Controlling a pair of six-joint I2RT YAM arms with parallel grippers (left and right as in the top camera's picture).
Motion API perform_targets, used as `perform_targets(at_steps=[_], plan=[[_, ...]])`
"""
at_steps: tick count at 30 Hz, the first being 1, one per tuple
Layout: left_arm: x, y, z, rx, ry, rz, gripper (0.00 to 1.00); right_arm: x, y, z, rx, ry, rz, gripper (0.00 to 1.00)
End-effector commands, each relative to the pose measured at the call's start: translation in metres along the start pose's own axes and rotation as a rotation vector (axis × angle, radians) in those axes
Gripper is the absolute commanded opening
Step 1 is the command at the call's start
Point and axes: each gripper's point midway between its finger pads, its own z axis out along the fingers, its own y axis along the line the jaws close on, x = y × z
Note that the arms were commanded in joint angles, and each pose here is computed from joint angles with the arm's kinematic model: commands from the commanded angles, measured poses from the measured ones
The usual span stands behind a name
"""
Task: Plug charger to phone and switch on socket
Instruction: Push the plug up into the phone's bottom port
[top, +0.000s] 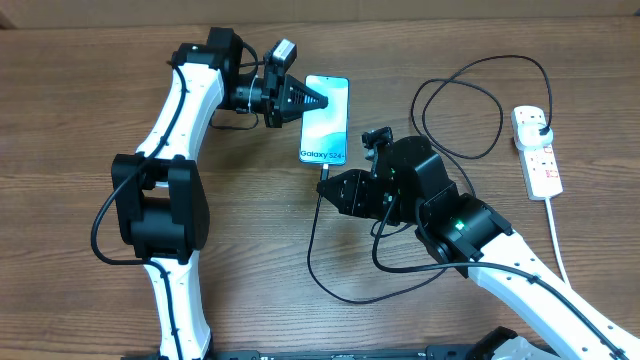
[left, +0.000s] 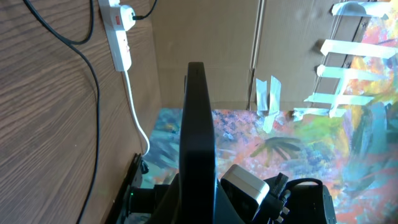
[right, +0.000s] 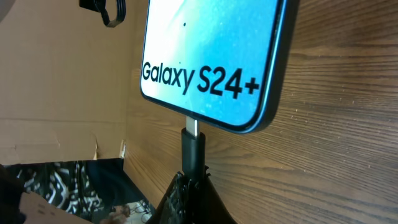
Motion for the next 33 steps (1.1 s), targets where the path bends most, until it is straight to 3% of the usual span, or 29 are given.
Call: perform_targets(at_steps=[1, 33], plan=[[0.001, -0.0133, 0.0038, 0.053, 0.012, -0.009, 0.04, -0.0011, 0.004, -0.0016, -0.005, -0.009, 0.0, 0.04], [0.0033, -0.0136, 0.0094, 0.054, 0.025, -0.008, 0.05, -0.0015, 0.007, 0.0022, -0.024, -0.003, -0.003, 0.04]])
